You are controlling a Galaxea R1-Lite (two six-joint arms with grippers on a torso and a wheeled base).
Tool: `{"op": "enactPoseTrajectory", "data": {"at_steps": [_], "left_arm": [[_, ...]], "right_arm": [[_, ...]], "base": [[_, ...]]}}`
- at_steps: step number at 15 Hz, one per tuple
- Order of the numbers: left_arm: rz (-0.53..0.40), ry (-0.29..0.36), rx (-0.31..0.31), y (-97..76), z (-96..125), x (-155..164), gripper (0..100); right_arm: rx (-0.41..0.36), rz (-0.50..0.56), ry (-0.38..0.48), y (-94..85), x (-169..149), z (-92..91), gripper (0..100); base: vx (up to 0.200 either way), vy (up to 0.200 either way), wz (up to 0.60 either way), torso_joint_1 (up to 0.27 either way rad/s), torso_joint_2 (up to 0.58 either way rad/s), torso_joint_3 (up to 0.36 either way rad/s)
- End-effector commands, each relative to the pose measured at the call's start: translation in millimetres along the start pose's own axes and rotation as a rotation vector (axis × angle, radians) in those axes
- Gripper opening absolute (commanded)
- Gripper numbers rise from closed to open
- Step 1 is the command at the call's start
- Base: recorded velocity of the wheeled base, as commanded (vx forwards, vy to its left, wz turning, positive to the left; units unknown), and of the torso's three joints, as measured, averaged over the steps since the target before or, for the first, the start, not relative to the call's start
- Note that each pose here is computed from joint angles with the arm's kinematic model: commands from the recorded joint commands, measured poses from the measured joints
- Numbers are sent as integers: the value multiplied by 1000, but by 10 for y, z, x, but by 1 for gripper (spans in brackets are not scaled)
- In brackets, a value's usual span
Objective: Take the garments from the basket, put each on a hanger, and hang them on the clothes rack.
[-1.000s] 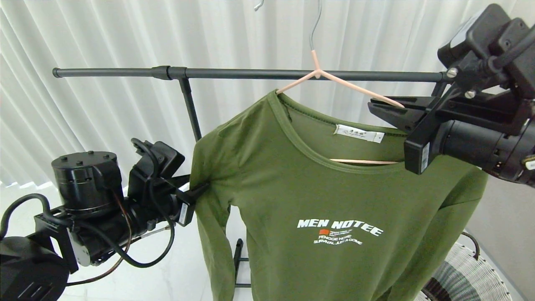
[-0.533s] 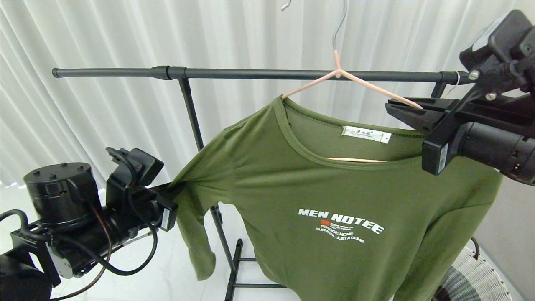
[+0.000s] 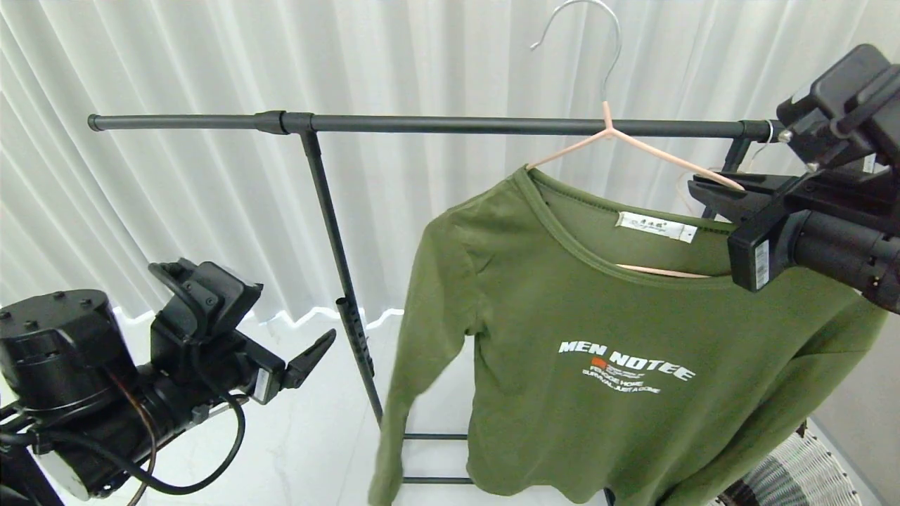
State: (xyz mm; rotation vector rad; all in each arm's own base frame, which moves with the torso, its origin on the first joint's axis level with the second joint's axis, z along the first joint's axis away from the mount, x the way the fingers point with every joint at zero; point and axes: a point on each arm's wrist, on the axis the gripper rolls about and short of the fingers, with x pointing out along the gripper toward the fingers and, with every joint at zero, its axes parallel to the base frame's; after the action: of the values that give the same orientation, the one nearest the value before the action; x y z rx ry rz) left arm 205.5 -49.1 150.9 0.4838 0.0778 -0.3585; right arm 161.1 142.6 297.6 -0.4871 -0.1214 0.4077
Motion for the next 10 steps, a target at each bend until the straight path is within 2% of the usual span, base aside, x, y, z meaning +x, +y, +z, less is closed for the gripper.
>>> {"op": "enactPoseTrajectory", "data": {"at_steps": [1, 3, 6, 8, 10], "left_arm": [[24, -47, 18, 13, 68, -183, 100], [36, -73, 58, 28, 112, -243, 100], [42, -93, 64, 33, 147, -277, 100], [38, -96, 60, 22, 156, -279, 100], [35, -100, 61, 9, 163, -285, 100]], "right_arm": [[12, -127, 73, -168, 15, -105, 0], [17, -264, 145, -333, 17, -192, 0], [13, -408, 230, -518, -57, -345, 0], [9, -435, 257, -538, -111, -410, 0], [4, -436, 279, -521, -152, -481, 0]], "base": [[0, 0, 0, 0, 0, 0], [0, 0, 0, 0, 0, 0], [0, 0, 0, 0, 0, 0], [0, 0, 0, 0, 0, 0], [200, 0, 0, -5, 2, 2]]}}
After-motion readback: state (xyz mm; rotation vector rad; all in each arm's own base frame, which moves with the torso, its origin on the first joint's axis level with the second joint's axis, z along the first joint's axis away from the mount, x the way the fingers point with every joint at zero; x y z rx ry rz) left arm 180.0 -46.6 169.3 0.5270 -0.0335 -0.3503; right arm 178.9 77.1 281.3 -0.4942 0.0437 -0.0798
